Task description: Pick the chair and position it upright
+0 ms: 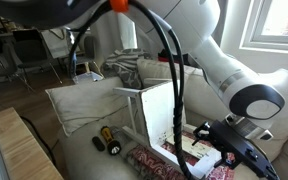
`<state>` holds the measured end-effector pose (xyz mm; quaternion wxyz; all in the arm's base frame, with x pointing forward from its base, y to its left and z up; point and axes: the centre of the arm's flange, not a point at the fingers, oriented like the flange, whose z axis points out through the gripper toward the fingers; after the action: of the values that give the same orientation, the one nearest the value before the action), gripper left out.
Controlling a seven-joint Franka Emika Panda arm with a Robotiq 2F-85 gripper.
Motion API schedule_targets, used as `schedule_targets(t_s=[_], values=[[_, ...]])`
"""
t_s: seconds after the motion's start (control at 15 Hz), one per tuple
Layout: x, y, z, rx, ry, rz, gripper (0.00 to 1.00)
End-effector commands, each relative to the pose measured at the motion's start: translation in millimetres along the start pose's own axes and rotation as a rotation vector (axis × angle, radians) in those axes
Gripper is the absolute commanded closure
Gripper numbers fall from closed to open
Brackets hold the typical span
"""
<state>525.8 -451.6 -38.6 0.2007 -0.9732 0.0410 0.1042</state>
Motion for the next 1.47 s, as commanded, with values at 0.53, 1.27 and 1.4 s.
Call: schedule_targets(t_s=[0.53, 1.27, 1.4], values=[[19, 22, 23, 0.086, -0.048, 0.128, 0.0], [13, 12, 23, 0.174, -0.132, 0.154, 0.0], [10, 19, 13, 0.144, -0.102, 0.178, 0.0]])
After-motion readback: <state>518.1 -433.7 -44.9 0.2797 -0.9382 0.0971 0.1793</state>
